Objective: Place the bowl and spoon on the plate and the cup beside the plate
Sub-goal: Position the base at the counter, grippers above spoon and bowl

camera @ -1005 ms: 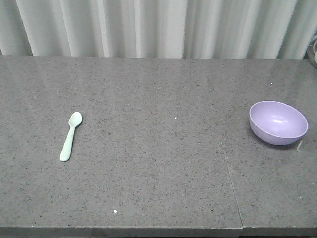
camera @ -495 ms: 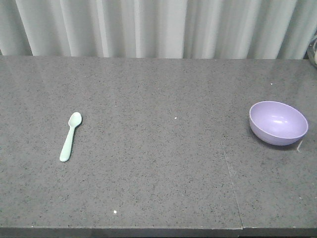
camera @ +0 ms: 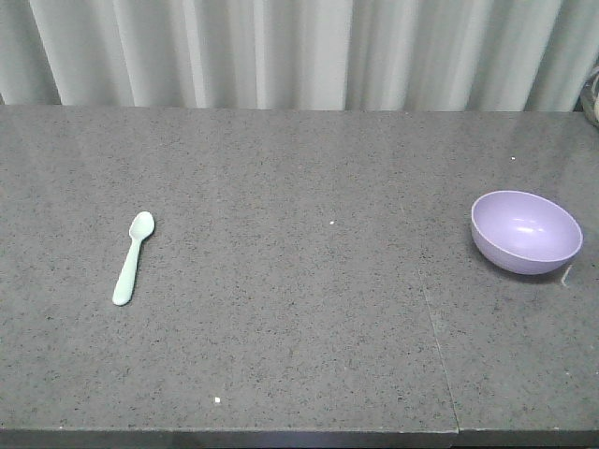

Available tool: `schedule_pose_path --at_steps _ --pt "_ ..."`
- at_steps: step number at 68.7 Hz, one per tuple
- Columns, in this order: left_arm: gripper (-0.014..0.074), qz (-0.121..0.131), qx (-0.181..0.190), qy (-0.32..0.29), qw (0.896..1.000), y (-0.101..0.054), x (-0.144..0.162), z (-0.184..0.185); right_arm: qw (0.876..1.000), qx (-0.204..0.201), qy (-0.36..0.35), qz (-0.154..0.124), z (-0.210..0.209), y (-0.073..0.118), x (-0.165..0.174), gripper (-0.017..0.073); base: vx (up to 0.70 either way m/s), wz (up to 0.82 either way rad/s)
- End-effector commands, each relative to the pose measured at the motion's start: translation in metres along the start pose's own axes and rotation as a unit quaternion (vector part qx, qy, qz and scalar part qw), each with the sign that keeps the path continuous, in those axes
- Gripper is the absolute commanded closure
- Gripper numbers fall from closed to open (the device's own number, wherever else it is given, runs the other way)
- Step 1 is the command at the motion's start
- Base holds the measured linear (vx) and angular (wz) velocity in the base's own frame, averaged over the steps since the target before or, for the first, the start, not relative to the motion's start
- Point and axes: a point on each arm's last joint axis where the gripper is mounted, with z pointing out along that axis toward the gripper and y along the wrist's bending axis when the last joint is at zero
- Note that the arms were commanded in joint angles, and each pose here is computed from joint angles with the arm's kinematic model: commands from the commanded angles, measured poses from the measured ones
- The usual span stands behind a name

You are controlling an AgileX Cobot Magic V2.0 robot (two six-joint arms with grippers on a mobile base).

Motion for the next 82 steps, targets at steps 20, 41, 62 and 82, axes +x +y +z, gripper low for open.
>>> schedule_pose_path --at_steps 20,41,62,82 --pt "0.06 -0.002 0.005 -0.07 0.998 -0.001 -0.018 -0.003 0.999 -0.002 -0.049 -0.009 -0.001 0.0 -0.008 0.057 0.0 0.0" --pt "0.06 -0.015 0.001 -0.082 0.996 -0.002 -0.077 -0.01 1.0 0.001 -0.014 -0.009 0.004 0.002 -0.057 0.057 0.0 0.0" --pt "0.06 -0.032 -0.016 0.107 0.994 -0.003 -0.171 0.031 0.985 0.021 0.166 -0.034 0.045 0.001 -0.148 0.057 0.0 0.0" --pt "0.06 -0.036 -0.029 0.29 0.956 -0.004 -0.2 0.089 0.939 0.033 0.341 -0.032 0.102 0.0 -0.177 0.057 0.0 0.0"
